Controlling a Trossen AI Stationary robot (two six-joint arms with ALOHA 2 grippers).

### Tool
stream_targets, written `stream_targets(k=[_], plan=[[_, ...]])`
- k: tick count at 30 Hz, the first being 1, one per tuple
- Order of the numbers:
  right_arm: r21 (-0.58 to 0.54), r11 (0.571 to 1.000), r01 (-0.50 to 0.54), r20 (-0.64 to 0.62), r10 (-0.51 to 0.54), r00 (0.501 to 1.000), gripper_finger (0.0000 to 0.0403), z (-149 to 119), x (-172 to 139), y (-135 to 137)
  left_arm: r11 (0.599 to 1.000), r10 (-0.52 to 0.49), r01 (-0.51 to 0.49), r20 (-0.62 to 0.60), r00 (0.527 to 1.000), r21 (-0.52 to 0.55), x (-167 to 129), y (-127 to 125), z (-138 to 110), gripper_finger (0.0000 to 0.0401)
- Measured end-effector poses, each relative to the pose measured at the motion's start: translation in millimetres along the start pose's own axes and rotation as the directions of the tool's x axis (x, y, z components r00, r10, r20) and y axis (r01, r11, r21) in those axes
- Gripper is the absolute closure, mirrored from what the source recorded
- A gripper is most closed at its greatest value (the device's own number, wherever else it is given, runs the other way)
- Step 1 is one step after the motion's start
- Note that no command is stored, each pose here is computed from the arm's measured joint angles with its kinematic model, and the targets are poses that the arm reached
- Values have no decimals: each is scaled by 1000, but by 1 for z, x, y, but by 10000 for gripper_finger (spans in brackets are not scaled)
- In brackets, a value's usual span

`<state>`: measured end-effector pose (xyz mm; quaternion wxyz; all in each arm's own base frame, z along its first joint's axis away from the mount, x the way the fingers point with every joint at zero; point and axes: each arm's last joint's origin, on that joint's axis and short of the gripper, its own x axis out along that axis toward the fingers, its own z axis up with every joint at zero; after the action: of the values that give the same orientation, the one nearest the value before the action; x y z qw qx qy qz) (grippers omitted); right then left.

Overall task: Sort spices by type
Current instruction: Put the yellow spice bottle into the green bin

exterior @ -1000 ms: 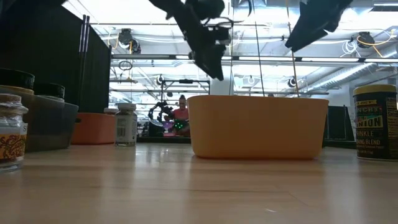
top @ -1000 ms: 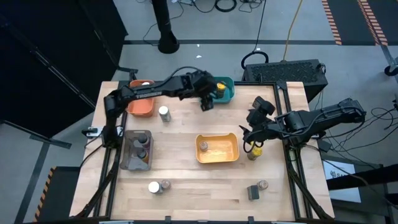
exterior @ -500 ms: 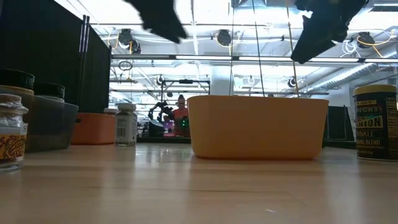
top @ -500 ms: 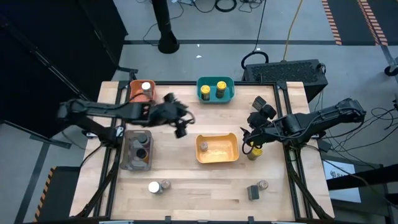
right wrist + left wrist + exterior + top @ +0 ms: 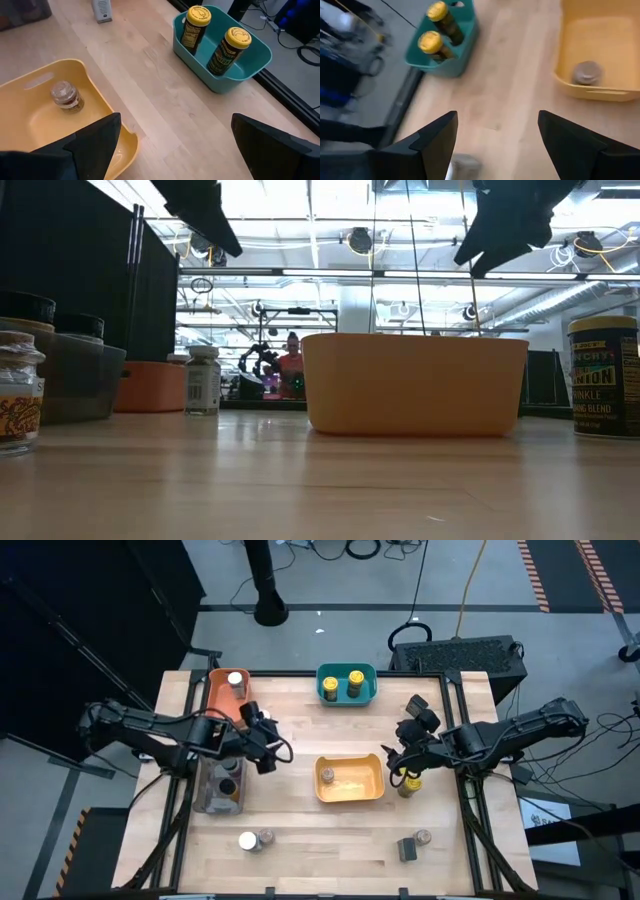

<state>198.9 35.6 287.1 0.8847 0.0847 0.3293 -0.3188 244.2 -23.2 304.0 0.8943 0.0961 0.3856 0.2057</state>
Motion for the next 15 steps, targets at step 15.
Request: stream_targets(k=[15], plan=[[-15,1000,2,-2,-2,1000,39,0,0,0,998,-4,19,-240,971,61,12,28,-19,118]])
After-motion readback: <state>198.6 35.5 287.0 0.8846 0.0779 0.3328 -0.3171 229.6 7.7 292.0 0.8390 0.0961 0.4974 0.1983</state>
